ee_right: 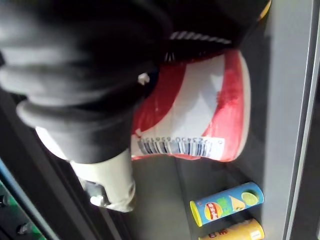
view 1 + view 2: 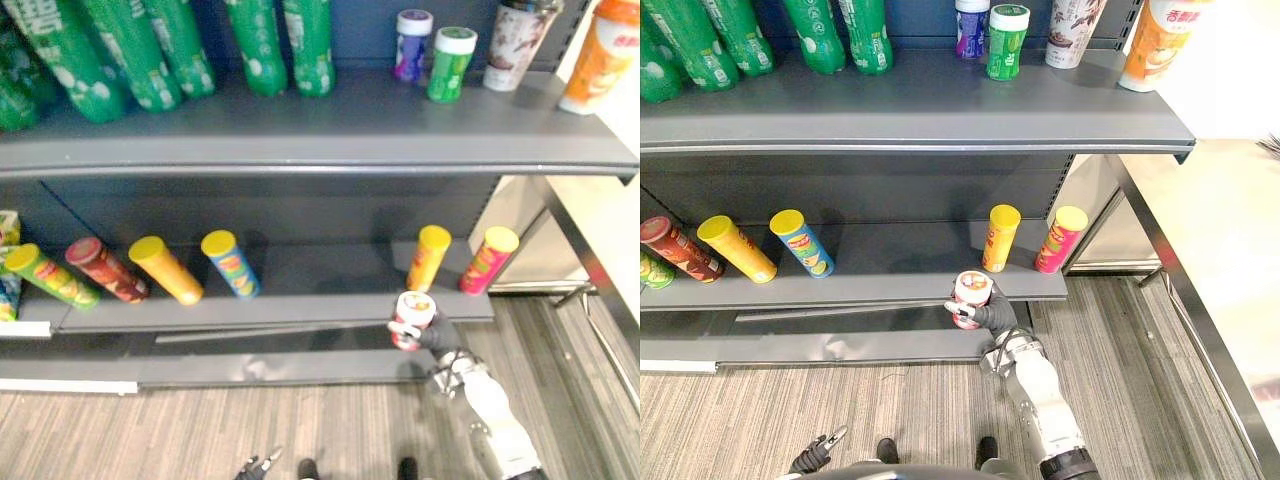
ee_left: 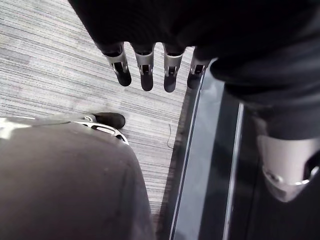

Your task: Put the gum and the chips on the shelf.

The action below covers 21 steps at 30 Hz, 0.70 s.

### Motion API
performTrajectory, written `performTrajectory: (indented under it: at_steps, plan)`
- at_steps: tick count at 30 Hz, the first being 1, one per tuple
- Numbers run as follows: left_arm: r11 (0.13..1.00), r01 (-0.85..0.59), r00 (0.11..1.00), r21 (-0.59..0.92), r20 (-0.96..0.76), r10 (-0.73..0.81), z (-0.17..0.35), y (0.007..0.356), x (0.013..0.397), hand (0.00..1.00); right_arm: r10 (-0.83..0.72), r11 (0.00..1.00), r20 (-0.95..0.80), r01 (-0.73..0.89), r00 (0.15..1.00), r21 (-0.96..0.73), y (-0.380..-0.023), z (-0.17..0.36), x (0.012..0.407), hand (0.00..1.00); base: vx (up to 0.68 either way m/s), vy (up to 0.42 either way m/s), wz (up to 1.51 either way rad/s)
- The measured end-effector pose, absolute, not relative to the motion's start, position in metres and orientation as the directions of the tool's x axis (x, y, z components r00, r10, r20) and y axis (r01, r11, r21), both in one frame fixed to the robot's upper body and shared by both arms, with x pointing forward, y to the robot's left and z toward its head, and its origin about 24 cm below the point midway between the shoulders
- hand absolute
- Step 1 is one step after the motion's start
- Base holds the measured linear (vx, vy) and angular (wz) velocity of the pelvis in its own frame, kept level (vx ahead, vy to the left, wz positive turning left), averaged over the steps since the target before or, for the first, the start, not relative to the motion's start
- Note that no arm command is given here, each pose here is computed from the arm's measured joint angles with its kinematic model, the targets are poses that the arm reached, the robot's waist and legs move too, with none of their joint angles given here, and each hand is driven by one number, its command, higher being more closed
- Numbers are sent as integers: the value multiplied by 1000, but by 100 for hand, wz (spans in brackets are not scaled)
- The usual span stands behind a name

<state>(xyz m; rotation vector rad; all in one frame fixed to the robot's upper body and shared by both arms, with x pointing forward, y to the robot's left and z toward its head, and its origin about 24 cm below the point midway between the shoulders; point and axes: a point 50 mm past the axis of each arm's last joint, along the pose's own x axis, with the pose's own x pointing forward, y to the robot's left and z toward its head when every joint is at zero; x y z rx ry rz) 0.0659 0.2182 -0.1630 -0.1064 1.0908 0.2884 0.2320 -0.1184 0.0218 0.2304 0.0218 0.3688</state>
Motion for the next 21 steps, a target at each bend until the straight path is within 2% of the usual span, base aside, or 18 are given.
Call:
performTrajectory:
  at_steps: [21]
  plan:
    - [947,-317,383,52,-907,178,-165,219,55,0,358,923,-55,-344,932,172,-129,13,247,100,-15,0,6]
